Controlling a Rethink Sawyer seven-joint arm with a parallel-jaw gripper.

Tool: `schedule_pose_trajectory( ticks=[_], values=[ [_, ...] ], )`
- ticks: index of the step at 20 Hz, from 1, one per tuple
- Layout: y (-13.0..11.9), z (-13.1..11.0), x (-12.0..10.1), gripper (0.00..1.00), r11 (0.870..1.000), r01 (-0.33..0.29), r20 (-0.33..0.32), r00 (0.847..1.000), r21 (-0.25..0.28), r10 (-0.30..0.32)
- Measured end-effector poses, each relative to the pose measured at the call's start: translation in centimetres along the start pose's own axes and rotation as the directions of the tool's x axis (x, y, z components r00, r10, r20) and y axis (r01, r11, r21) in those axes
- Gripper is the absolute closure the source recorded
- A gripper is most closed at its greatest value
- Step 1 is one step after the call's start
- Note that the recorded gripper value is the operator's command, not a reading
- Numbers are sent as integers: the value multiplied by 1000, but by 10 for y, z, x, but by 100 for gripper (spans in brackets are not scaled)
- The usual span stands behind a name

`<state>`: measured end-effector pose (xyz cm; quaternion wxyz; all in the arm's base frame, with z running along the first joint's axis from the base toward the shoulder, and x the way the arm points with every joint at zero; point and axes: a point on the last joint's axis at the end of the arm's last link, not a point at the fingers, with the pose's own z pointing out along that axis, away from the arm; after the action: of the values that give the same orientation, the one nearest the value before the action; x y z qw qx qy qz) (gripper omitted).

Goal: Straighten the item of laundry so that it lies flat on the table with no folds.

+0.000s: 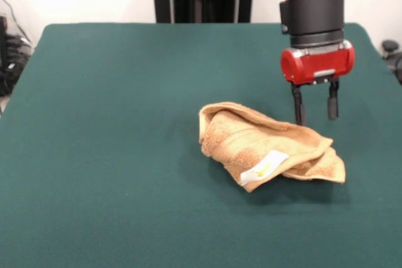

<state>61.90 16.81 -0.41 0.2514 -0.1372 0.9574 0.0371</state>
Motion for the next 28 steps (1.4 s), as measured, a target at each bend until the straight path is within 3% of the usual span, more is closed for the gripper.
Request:
schedule_pose_trajectory(
  ticks=[7, 13, 22, 28],
  values=[
    [-10, 1, -8, 0, 999, -6, 93, 996, 33, 3],
    [-21, 3, -8, 0, 998, -25, 135, 991, 63, 17],
    [-31, 7, -4, 0, 995, -62, 129, 990, 75, 52],
    [-39, 19, 16, 0, 993, -95, 97, 991, 72, 88]
  ],
)
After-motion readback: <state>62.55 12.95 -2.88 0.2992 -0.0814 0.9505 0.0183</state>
